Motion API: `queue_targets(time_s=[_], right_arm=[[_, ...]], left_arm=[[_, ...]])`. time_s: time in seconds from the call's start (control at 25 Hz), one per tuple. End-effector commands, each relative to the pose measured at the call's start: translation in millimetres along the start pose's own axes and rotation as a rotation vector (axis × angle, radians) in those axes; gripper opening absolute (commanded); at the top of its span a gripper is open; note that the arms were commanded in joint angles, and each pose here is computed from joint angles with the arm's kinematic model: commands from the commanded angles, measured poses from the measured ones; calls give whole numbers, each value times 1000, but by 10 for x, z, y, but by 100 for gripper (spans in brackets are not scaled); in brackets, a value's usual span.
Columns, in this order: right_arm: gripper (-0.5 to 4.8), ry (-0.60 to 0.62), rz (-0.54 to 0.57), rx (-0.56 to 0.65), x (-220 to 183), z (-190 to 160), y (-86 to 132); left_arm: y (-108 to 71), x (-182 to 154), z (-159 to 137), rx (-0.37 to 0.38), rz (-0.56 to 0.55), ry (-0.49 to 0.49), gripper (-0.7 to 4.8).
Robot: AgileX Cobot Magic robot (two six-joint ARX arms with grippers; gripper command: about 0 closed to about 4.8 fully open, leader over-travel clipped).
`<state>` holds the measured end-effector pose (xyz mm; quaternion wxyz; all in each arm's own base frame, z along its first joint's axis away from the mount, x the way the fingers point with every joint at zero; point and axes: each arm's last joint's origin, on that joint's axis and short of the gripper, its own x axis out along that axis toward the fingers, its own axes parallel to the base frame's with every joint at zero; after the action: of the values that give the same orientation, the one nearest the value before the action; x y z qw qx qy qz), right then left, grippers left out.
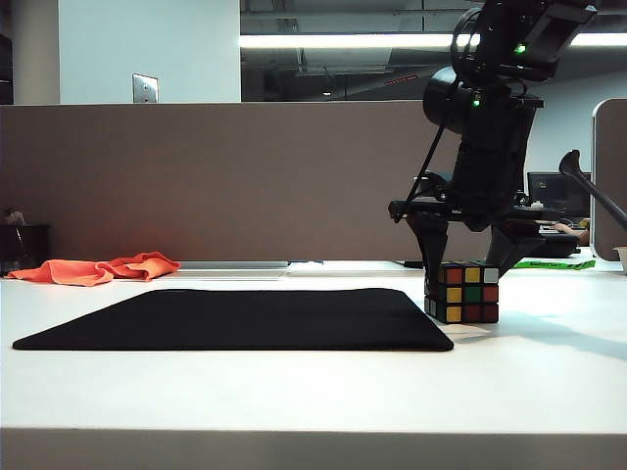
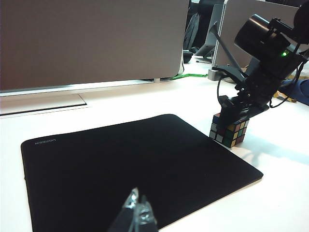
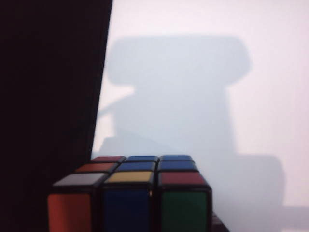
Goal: Pick up the cube on the right side of the mouse pad, then place it in the center of the mouse pad.
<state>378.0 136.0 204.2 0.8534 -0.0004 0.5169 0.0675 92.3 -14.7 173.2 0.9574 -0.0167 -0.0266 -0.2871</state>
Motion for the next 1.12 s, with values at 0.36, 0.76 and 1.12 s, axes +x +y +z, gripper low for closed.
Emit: queue_targets(time_s=[0.36,0.76,1.12], right_arm=[[291,-112,84,29,-248,147,44],[292,-244,253,-17,-647,410,479],[295,-317,397,-48,-677,256,1244]], left_arm=[[-1,-1,20,4,1,-10,-6],[-1,-1,18,1,1,-10,-6],[3,-1,18,0,16,-10,-6]])
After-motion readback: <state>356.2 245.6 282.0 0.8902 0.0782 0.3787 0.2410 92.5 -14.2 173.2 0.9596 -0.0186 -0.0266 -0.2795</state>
